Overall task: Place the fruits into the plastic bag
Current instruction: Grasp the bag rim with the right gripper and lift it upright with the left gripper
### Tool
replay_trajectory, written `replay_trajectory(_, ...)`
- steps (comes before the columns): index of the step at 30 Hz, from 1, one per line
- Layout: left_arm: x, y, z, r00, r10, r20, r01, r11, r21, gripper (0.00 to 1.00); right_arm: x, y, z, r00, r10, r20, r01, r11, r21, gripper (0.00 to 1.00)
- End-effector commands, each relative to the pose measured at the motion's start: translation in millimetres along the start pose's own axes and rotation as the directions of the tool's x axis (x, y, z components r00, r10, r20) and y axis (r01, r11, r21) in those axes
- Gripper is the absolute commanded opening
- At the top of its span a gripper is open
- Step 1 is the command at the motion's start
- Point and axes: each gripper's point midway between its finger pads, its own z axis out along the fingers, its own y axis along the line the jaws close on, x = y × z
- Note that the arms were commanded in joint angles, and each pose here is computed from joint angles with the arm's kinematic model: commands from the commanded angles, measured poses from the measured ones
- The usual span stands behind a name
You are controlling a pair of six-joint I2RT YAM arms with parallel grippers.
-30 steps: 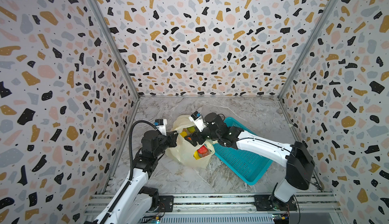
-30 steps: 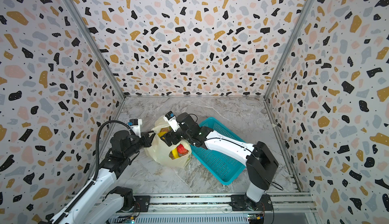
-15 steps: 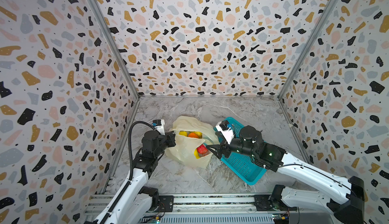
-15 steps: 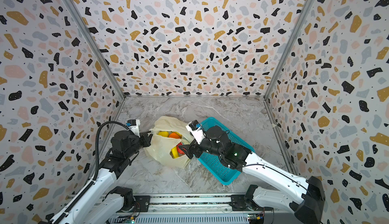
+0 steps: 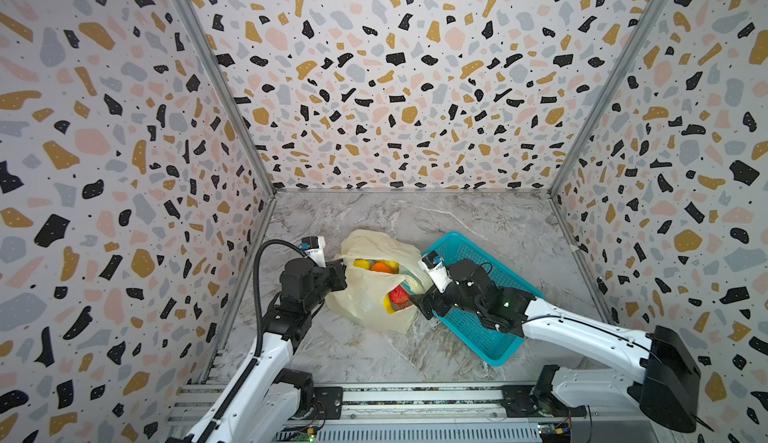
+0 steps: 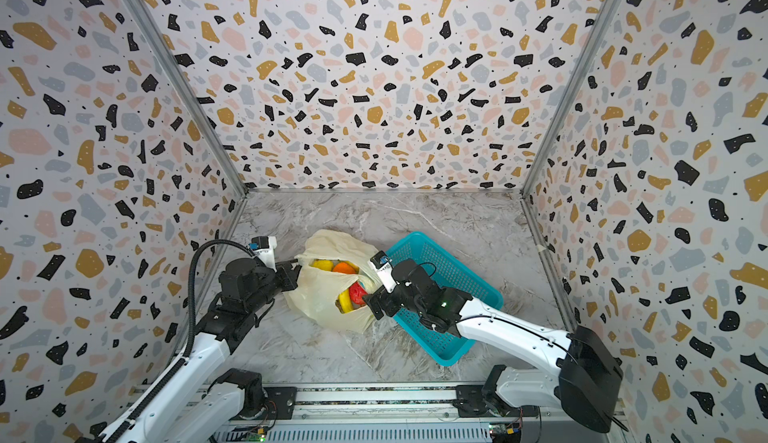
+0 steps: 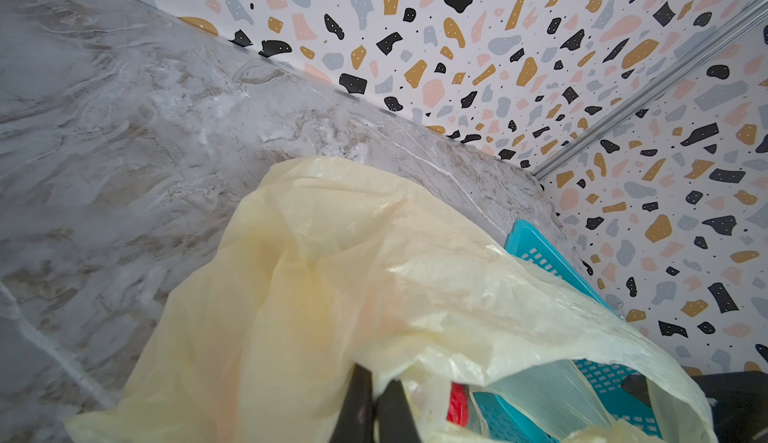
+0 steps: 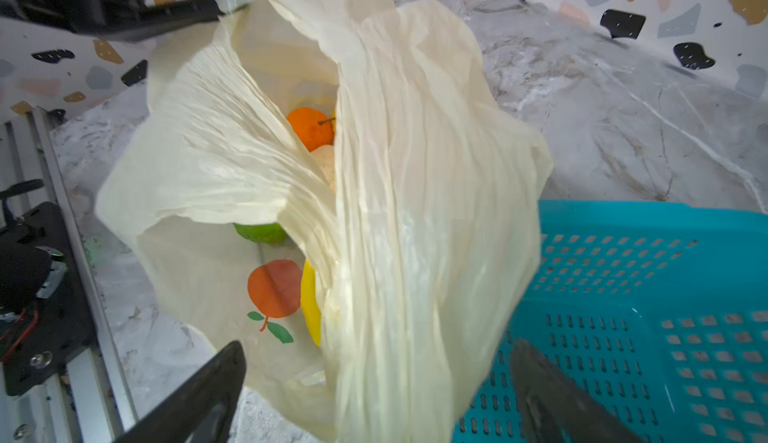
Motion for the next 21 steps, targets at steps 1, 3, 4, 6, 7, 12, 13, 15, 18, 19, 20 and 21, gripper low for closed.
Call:
replay_trajectory(1,-11.5,-7.5,-2.7,0.999,0.011,0.035,-0.011,1.0,0.019,0.0,-30.7,3.8,7.2,0.997,-0.011,0.077,0.012,1.0,-0.013,0.99)
replay_trajectory(3,-12.7,-8.2,-3.1,0.999,0.011,0.036,-0.011,1.0,0.02,0.0,-30.2,5.6,17.1,0.997,-0.009,0.074,0.011,1.0,-0.025,0.92)
replay_trajectory(4,-14.1,-8.8,-3.5,0.999,0.012,0.038,-0.013,1.0,0.02,0.0,-30.7,7.1,21.9,0.997,-0.007,0.075,0.01,0.999,-0.034,0.84)
replay_trajectory(6,-14.9,-8.7,-4.1,0.999,0.011,0.04,-0.012,1.0,0.016,0.0,-34.2,8.4,28.0,0.998,0.003,0.07,0.0,0.999,-0.04,0.62)
replay_trajectory(7,-14.4,-8.0,-4.2,0.999,0.011,0.039,-0.011,1.0,0.013,0.0,-36.6,8.7,29.6,0.998,0.004,0.069,-0.001,0.999,-0.04,0.48)
replay_trajectory(12,-15.0,-4.4,-5.5,0.999,0.008,0.044,-0.008,1.0,-0.009,0.0,-60.4,15.1,20.0,0.993,0.003,0.12,0.005,0.998,-0.068,0.12)
replay_trajectory(13,-15.8,-2.9,-5.9,0.999,0.006,0.047,-0.005,1.0,-0.019,0.0,-67.7,18.1,16.5,0.991,0.001,0.136,0.01,0.997,-0.083,0.02)
replay_trajectory(15,-16.6,3.0,-6.7,0.999,-0.002,0.054,0.004,0.999,-0.053,0.0,-84.8,25.1,8.8,0.985,-0.002,0.175,0.022,0.993,-0.116,0.0)
replay_trajectory(18,-18.2,24.5,-11.5,0.997,-0.021,0.081,0.035,0.984,-0.172,0.0,-114.9,38.1,1.6,0.973,-0.016,0.232,0.058,0.983,-0.173,0.0)
replay_trajectory(19,-19.0,33.2,-14.7,0.995,-0.023,0.092,0.043,0.974,-0.222,0.0,-127.0,43.1,-0.6,0.967,-0.02,0.253,0.071,0.978,-0.194,0.0)
replay_trajectory(20,-19.9,40.5,-17.9,0.994,-0.024,0.104,0.051,0.963,-0.263,0.0,-137.0,48.0,-2.4,0.963,-0.023,0.27,0.084,0.973,-0.215,0.0)
replay_trajectory(21,-22.7,48.1,-22.7,0.992,-0.022,0.122,0.059,0.949,-0.309,0.0,-147.5,53.3,-3.5,0.957,-0.029,0.288,0.101,0.966,-0.237,0.0)
